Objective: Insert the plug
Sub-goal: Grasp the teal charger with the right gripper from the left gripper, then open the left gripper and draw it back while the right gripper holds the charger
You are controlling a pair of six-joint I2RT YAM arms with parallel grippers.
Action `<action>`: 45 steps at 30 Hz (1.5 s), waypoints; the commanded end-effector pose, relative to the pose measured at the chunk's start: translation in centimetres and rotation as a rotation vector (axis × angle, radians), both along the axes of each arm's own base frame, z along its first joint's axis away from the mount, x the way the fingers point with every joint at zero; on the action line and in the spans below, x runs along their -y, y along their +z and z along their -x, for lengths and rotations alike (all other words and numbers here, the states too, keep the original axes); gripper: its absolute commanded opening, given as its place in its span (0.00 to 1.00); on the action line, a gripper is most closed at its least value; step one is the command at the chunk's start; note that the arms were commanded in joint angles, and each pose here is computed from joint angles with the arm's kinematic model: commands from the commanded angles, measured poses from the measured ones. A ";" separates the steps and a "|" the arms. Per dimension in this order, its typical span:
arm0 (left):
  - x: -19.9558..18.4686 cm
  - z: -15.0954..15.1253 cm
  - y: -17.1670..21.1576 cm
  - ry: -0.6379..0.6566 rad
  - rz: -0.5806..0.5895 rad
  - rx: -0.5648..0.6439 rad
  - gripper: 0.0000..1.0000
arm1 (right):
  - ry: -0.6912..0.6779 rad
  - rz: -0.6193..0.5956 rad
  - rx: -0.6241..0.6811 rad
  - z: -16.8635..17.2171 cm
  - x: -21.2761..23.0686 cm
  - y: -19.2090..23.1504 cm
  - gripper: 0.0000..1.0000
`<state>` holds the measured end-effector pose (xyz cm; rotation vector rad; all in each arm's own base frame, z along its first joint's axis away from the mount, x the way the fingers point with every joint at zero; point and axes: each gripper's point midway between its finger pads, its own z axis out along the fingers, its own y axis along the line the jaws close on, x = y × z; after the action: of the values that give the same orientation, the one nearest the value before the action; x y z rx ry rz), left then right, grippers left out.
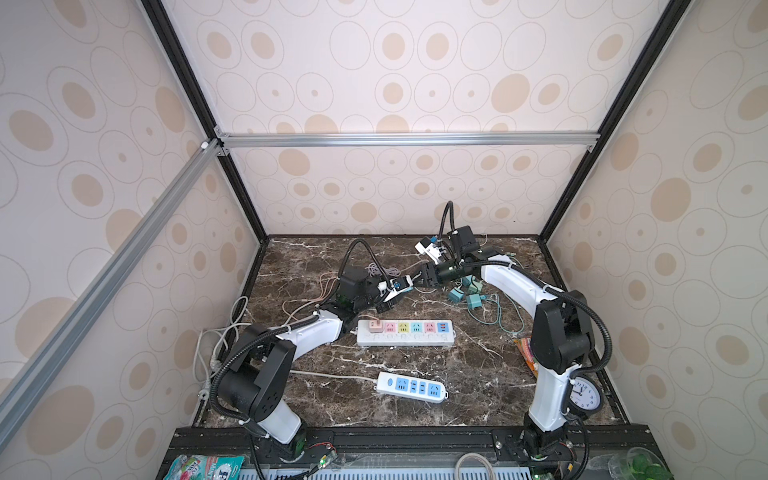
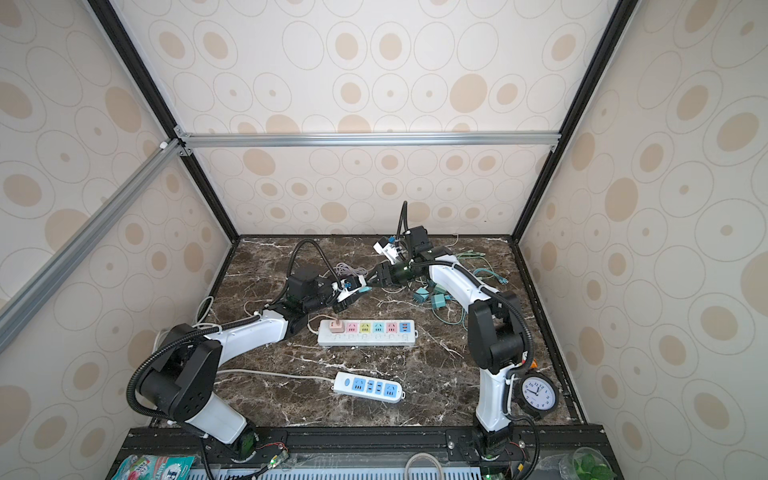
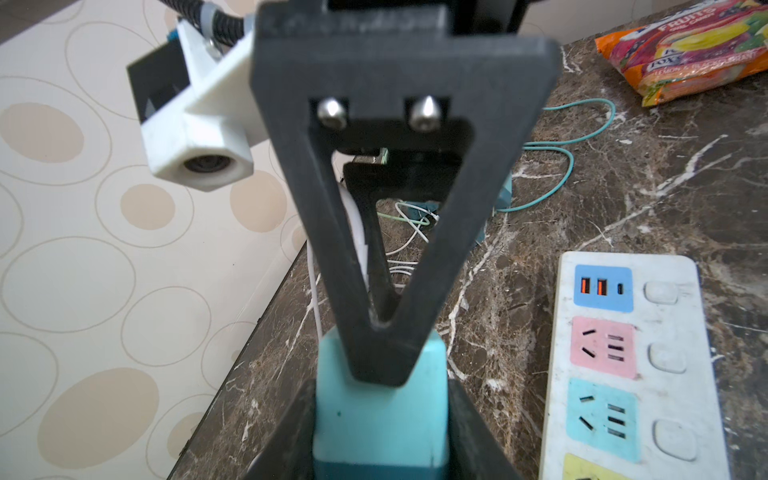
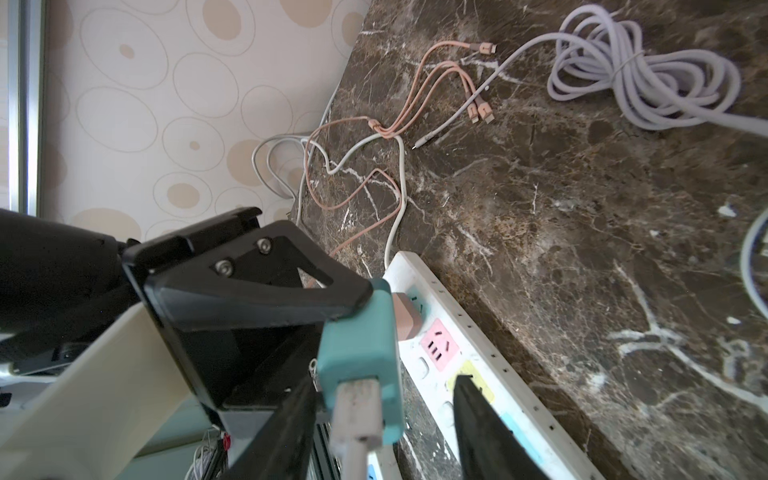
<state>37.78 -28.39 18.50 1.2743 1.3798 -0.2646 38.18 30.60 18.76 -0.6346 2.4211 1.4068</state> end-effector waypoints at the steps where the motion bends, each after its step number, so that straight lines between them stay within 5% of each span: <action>1: 0.3 0.2 2.0 -0.033 0.016 0.073 0.00 | 0.081 -0.059 0.036 0.5 -1.4 1.2 0.49; 15: 0.5 0.4 1.9 -0.046 0.019 0.071 0.00 | 0.175 -0.095 0.123 1.8 -2.1 2.4 0.35; 28: 0.3 0.2 2.0 -0.030 0.034 0.056 0.02 | 0.136 -0.005 0.146 1.0 -1.6 1.6 0.00; 30: 0.3 0.1 2.2 -0.018 0.040 0.046 0.14 | 0.144 0.007 0.151 1.0 -1.5 1.4 0.00; 33: -0.3 -0.2 3.1 0.026 0.077 0.070 0.58 | 0.157 -0.003 0.162 1.2 -1.5 1.6 0.00; 34: -0.7 -0.2 3.5 0.044 0.106 0.086 0.85 | 0.158 -0.003 0.170 1.2 -1.5 1.7 0.00; 35: -1.1 -0.1 4.0 0.055 0.138 0.102 0.98 | 0.160 0.001 0.178 1.2 -1.5 1.7 0.00; 45: -6.3 1.9 11.8 0.225 0.447 0.265 0.98 | 0.224 0.121 0.261 0.9 -0.6 0.7 0.00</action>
<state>36.92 -23.63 23.73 0.9208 1.3061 -0.2243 37.76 31.32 20.23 -0.9620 2.3004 1.2335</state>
